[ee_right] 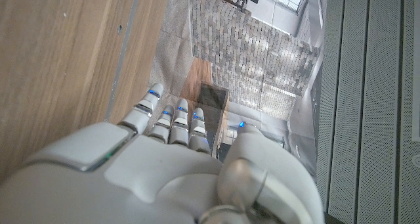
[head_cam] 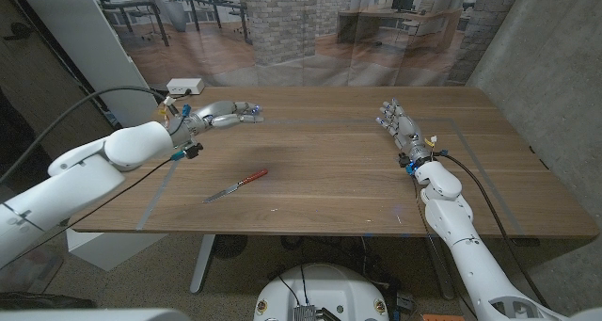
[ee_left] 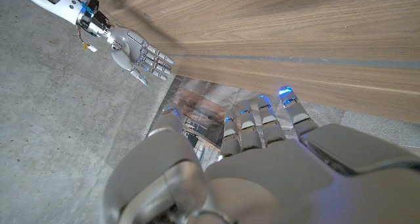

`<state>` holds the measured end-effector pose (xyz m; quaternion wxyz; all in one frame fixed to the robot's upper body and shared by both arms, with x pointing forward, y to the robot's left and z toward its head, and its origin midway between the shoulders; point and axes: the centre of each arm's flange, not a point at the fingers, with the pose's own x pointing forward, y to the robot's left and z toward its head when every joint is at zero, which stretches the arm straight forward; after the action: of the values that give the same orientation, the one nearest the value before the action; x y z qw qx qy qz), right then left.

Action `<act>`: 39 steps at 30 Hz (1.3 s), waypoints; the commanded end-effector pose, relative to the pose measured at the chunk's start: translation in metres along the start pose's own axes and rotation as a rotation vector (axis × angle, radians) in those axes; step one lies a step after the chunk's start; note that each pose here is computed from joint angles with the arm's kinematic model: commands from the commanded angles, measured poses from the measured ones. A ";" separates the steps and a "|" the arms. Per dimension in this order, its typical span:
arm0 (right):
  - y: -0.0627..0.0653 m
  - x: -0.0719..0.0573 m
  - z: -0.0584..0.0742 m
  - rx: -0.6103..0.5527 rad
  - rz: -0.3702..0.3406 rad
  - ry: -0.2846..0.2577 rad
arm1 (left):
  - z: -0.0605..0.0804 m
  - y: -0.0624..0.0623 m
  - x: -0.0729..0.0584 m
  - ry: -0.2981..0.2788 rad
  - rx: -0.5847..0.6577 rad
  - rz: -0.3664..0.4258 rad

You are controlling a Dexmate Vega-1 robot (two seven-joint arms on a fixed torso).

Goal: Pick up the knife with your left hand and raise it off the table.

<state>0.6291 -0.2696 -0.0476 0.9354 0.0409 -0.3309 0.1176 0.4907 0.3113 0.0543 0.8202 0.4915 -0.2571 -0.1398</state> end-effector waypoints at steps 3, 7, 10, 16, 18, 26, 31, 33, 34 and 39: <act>0.001 0.000 -0.004 0.012 0.005 -0.002 | 0.013 0.007 -0.003 0.066 0.092 -0.093; 0.001 0.000 -0.005 0.015 0.005 -0.001 | 0.015 0.008 -0.003 0.075 0.107 -0.108; 0.000 0.000 -0.006 0.017 0.005 -0.001 | 0.017 0.009 -0.003 0.086 0.124 -0.121; 0.000 -0.001 -0.007 0.020 0.004 -0.002 | 0.022 0.011 -0.002 0.104 0.157 -0.148; -0.001 -0.001 -0.008 0.023 0.003 -0.002 | 0.024 0.012 -0.002 0.109 0.167 -0.161; -0.002 -0.001 -0.010 0.026 0.007 0.001 | 0.032 0.015 0.000 0.160 0.235 -0.219; -0.004 0.000 -0.010 0.030 0.007 0.000 | 0.036 0.017 0.000 0.185 0.259 -0.222; -0.004 0.000 -0.011 0.030 0.008 0.000 | 0.038 0.018 0.000 0.199 0.275 -0.222; -0.005 0.000 -0.011 0.032 0.008 0.001 | 0.040 0.018 0.000 0.208 0.287 -0.222; -0.005 0.001 -0.013 0.036 0.009 0.003 | 0.045 0.018 0.002 0.250 0.344 -0.219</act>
<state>0.6361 -0.2713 -0.0559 0.9346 0.0528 -0.3288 0.1254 0.4716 0.2925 0.0813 0.7531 0.6241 -0.1469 -0.1476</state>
